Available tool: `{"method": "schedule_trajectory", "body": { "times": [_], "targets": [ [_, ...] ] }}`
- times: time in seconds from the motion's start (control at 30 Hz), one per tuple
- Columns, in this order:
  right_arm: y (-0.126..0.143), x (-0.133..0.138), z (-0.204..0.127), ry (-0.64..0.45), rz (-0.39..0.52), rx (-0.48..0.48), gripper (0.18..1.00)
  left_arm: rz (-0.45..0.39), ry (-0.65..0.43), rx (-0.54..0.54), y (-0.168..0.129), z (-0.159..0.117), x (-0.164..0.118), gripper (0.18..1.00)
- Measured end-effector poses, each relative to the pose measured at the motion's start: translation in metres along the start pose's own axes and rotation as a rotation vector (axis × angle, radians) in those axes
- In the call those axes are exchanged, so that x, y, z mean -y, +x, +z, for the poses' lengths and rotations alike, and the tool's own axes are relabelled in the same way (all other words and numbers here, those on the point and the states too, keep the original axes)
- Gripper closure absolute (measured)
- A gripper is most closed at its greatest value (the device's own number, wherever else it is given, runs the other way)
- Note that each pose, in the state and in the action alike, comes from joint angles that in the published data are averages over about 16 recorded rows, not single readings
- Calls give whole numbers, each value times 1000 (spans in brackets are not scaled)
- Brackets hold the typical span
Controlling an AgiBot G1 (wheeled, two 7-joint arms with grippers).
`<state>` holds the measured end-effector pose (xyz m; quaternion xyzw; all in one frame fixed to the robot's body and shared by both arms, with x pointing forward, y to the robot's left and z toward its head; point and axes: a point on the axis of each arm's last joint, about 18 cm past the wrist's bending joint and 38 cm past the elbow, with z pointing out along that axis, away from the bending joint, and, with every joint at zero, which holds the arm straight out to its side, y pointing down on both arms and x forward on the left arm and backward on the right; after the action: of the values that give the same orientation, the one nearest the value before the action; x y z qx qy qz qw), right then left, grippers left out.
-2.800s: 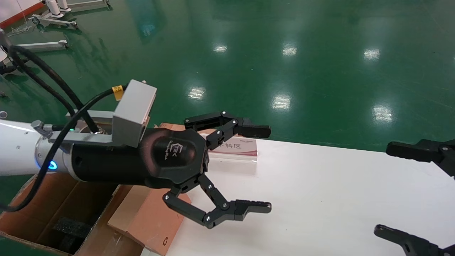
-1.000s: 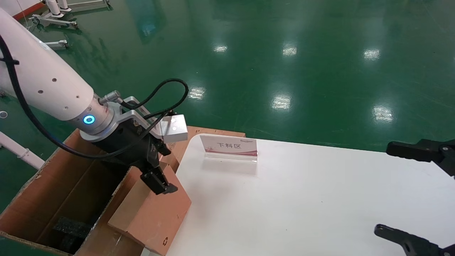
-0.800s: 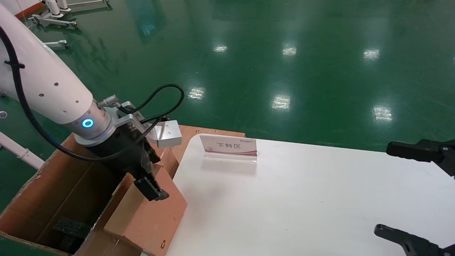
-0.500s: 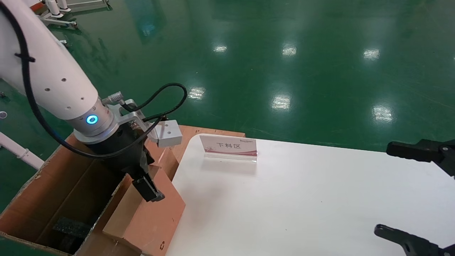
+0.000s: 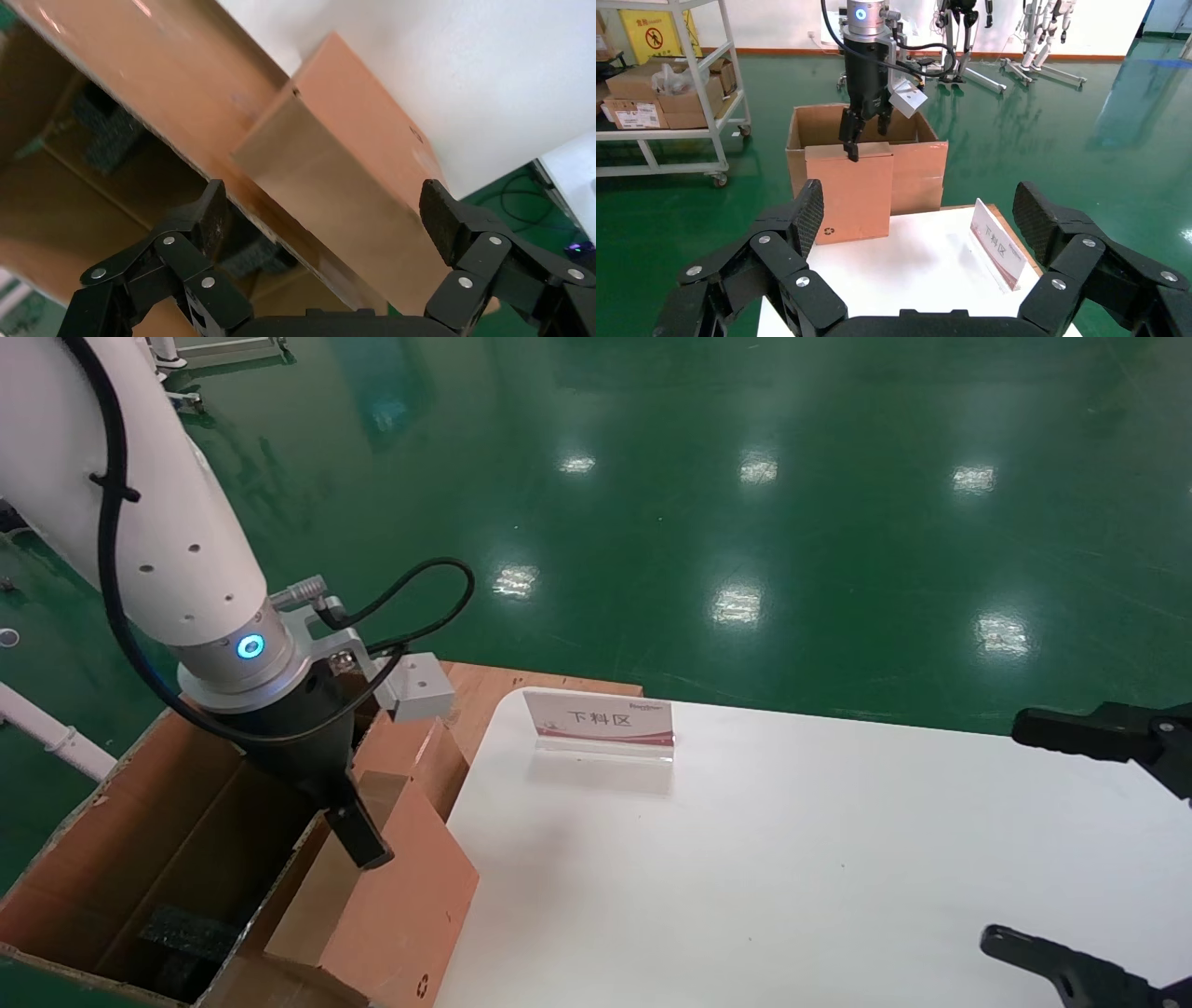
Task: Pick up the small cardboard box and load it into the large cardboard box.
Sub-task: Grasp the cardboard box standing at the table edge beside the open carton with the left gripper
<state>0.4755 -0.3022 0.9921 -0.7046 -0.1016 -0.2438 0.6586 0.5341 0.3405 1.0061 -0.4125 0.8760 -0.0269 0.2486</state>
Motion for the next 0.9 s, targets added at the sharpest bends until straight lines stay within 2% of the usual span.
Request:
{"method": "schedule_trajectory", "body": {
  "times": [0.4,0.9],
  "targets": [
    [0,0,0,0,0,0,178,-79,-60,-40,8,2,-10,184],
    [0,0,0,0,0,0,178,-109,-98,-112,14,23,-26,184]
  ]
}}
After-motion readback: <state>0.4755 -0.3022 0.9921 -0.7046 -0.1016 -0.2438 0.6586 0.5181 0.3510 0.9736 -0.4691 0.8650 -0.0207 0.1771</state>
